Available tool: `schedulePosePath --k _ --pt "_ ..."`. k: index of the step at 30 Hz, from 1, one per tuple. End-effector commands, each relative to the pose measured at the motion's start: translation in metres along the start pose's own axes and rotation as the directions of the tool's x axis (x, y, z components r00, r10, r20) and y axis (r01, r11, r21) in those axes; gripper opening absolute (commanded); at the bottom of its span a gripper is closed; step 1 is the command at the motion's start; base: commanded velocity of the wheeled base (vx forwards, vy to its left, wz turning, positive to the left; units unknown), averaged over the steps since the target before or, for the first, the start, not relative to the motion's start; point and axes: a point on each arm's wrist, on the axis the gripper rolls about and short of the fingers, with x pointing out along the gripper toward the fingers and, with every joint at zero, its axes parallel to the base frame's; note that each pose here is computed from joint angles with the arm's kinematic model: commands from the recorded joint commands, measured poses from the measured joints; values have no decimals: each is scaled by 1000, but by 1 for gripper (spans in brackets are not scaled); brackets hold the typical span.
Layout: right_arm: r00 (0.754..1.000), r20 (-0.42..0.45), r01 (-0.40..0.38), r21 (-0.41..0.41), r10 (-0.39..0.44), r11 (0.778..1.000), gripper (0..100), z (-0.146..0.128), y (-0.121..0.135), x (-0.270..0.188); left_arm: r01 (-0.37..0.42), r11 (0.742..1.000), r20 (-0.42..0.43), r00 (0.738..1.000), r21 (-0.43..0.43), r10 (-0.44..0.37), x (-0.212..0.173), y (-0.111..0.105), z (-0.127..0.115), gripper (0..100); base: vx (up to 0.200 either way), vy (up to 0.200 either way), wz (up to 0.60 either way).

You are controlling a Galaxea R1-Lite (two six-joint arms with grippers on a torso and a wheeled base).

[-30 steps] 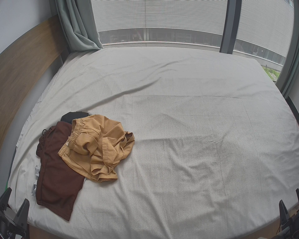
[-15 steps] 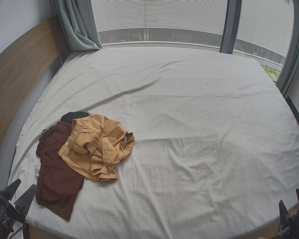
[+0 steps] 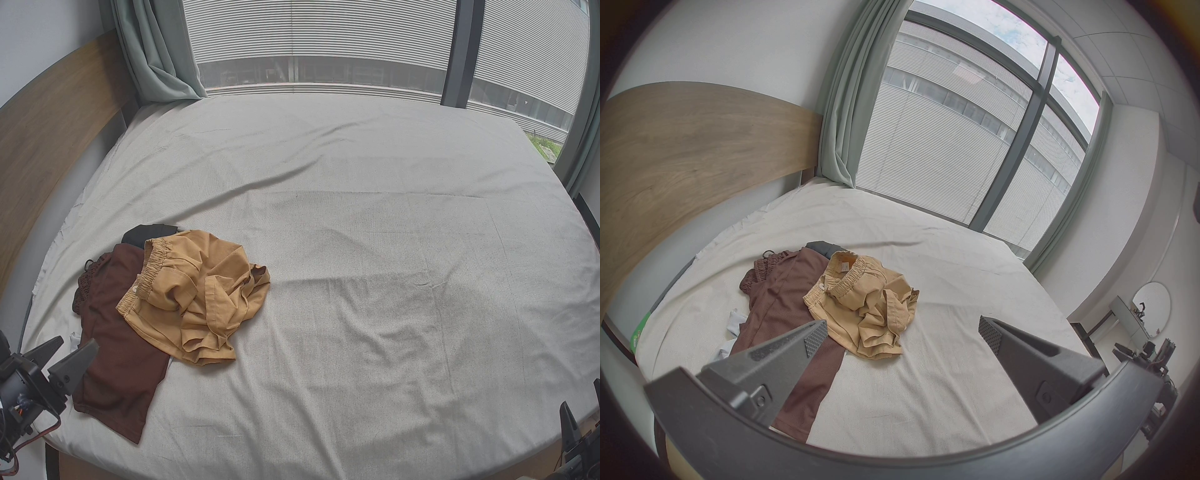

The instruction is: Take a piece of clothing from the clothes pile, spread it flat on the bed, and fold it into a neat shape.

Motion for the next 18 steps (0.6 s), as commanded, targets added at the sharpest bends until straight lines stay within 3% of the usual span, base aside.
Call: schedulePosePath --k 1,6,18 --pt "1000 0 -2 0 2 1000 100 -5 0 0 -21 1000 -73 997 -10 20 25 2 2 100 0 0 0" --pt "1000 -1 -2 -1 2 1000 100 -5 0 0 33 999 -105 994 -18 -35 37 2 7 100 0 0 0" --pt "1000 -1 -2 -1 2 1000 100 -5 0 0 52 998 -135 989 -37 -56 56 5 19 100 0 0 0"
